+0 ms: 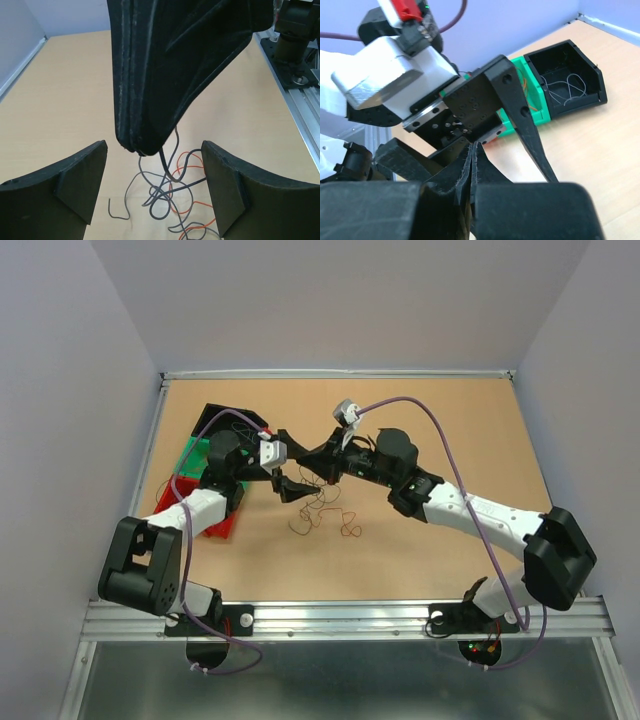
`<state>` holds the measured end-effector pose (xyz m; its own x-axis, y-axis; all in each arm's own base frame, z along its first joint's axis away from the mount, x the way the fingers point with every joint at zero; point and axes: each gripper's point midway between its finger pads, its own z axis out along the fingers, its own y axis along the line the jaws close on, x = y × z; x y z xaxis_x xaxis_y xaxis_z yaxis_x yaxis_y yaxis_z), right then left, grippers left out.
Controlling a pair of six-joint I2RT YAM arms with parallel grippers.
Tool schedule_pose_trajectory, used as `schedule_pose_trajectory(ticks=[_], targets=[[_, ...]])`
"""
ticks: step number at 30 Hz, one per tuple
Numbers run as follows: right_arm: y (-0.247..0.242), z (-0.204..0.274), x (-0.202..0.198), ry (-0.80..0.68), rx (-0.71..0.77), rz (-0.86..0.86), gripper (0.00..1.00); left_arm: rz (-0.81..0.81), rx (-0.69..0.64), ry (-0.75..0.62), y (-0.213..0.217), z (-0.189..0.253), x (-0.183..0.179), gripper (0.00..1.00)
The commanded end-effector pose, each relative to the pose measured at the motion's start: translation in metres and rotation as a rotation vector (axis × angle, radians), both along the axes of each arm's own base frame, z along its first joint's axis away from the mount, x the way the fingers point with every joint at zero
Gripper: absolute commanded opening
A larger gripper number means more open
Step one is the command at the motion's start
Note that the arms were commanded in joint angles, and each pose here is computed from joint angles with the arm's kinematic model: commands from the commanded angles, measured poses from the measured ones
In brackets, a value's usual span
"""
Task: Untangle the cables
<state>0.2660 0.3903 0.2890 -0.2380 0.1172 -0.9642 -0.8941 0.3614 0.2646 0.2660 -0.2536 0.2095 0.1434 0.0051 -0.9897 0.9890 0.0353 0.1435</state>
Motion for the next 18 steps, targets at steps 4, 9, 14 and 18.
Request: schedule_pose_trajectory(ticks=[4, 9, 14, 18], targets=[[0.009, 0.061, -0.002, -0.150, 0.149, 0.055, 0.00, -0.069, -0.005, -0.051, -0.008, 0.014, 0.001, 0.82], [0.014, 0.061, -0.003, -0.148, 0.162, 0.079, 0.00, -0.079, -0.001, -0.034, -0.011, 0.013, 0.003, 0.48], [0.017, 0.061, -0.004, -0.153, 0.175, 0.096, 0.00, -0.103, 0.002, -0.008, -0.014, 0.011, 0.003, 0.45], [0.016, 0.057, -0.003, -0.151, 0.178, 0.084, 0.01, -0.115, 0.003, -0.008, -0.018, 0.011, 0.000, 0.05]])
